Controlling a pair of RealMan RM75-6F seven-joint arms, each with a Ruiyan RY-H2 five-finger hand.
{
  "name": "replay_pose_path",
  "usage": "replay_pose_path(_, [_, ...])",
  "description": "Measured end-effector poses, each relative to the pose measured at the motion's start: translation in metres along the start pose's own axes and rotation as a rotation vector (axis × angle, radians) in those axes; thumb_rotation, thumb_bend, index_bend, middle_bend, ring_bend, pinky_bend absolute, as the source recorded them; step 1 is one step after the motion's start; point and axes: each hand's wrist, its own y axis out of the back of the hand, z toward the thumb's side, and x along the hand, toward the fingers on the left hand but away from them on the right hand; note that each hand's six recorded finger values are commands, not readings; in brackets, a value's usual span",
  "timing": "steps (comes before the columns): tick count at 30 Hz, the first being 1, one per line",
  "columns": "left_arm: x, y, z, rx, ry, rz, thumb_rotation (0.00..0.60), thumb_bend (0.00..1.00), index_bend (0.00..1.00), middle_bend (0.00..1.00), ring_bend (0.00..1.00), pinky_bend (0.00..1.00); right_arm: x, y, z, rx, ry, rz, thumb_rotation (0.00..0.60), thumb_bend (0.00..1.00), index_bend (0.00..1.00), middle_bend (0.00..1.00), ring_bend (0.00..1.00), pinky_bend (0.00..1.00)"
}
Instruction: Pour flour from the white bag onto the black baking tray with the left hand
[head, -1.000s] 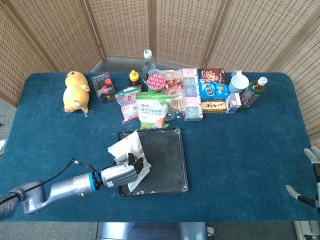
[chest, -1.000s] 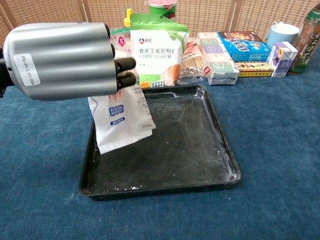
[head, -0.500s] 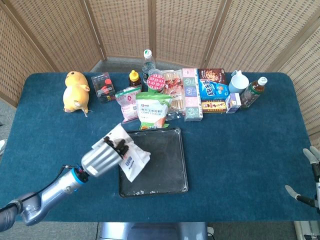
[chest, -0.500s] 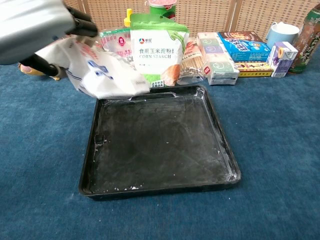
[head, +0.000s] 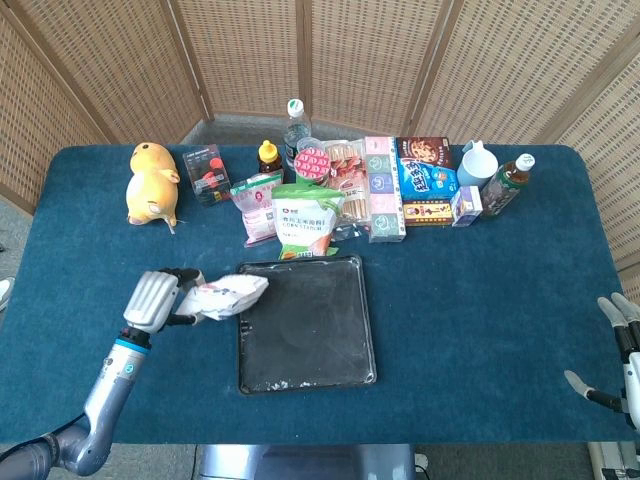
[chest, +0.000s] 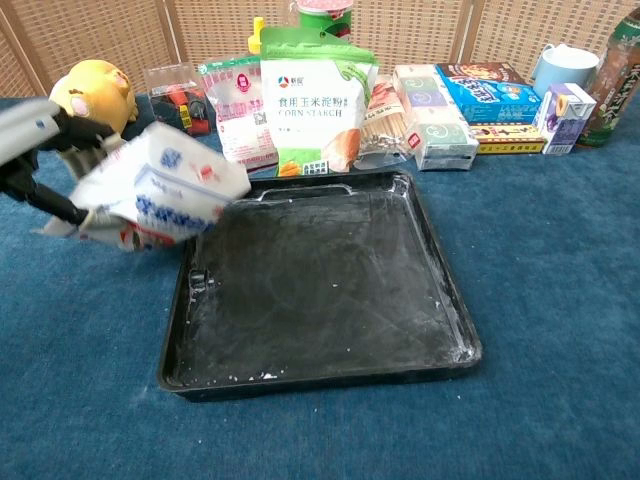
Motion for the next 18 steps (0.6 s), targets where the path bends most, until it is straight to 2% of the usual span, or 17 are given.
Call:
replay_pose_path(2, [-0.004,-0.005,0.000,-0.030,0.007,-0.028,0.562,0.03,0.00,0.00,0.00,0.06,0.000,0.001,0.000,-0.002,0.000,-0.003,0.600,0.02,0.01,0.00,0.00,0.00])
replay_pose_path(4, [-0.009,-0.003,0.002,-0.054,0.004,-0.021,0.564,0.00,0.00,0.00,0.00,0.06,0.000,0.002,-0.001,-0.004,-0.001,-0.004,0.600,0.02,0.01,0.00,0.00,0.00])
replay_pose_path(10, [-0.034,0.024,0.004,-0.089,-0.021,0.051,0.560,0.00,0.00,0.00,0.00,0.05,0.001,0.003,0.000,-0.006,0.004,-0.005,0.600,0.02,0.01,0.00,0.00,0.00])
replay_pose_path(18, [-0.073,0.071,-0.013,-0.033,-0.027,0.112,0.570,0.00,0.00,0.00,0.00,0.05,0.002,0.003,0.001,-0.005,0.003,-0.007,0.600,0.02,0.01,0.00,0.00,0.00])
